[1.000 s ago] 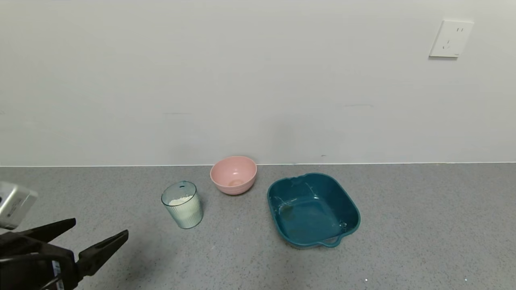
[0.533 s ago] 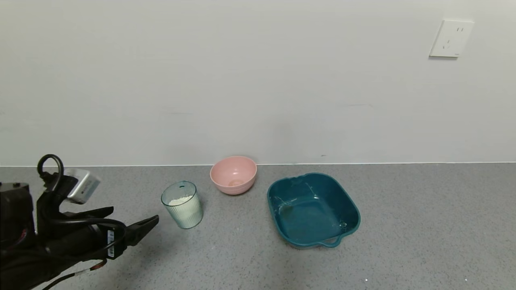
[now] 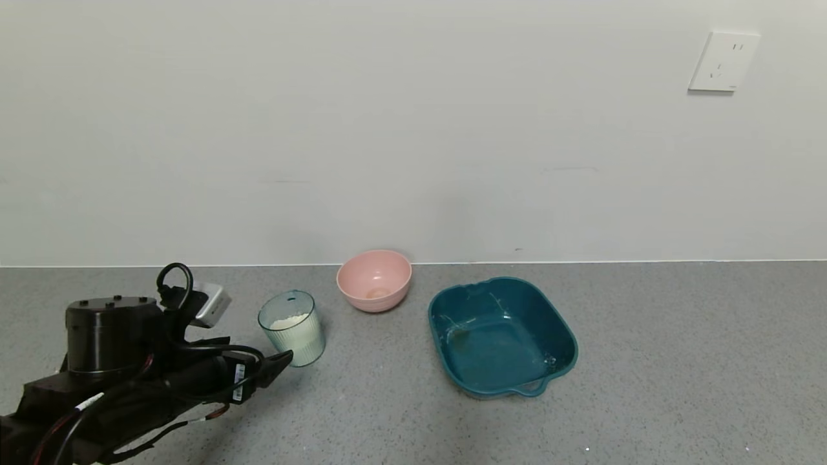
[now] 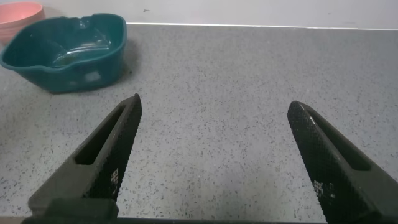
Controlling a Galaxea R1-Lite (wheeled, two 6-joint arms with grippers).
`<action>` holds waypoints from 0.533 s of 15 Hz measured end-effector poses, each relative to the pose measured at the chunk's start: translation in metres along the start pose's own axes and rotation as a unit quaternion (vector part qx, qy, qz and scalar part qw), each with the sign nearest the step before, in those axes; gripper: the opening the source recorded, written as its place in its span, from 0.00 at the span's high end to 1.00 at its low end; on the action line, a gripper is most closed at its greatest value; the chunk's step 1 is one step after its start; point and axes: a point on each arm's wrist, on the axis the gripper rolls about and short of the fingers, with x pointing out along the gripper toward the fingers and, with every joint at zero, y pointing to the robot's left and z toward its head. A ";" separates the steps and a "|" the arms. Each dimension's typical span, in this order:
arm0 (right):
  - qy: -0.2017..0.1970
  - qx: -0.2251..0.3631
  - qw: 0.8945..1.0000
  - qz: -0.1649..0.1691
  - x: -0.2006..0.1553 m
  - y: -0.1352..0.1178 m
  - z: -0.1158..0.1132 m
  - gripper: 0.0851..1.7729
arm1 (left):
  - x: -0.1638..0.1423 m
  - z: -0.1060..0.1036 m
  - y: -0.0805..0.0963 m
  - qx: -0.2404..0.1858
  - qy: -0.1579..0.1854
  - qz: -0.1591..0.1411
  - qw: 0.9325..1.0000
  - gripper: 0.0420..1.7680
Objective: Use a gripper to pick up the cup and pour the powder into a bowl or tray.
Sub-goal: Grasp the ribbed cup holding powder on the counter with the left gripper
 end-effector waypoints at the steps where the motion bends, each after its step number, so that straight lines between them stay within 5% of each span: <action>1: 0.000 0.000 1.000 0.000 0.000 0.000 0.000 0.04 | 0.007 -0.001 0.000 0.001 -0.005 0.001 1.000 0.03; 8: 0.000 0.000 1.000 0.000 0.000 0.000 0.000 0.04 | 0.050 -0.013 -0.001 0.002 -0.031 0.001 1.000 0.03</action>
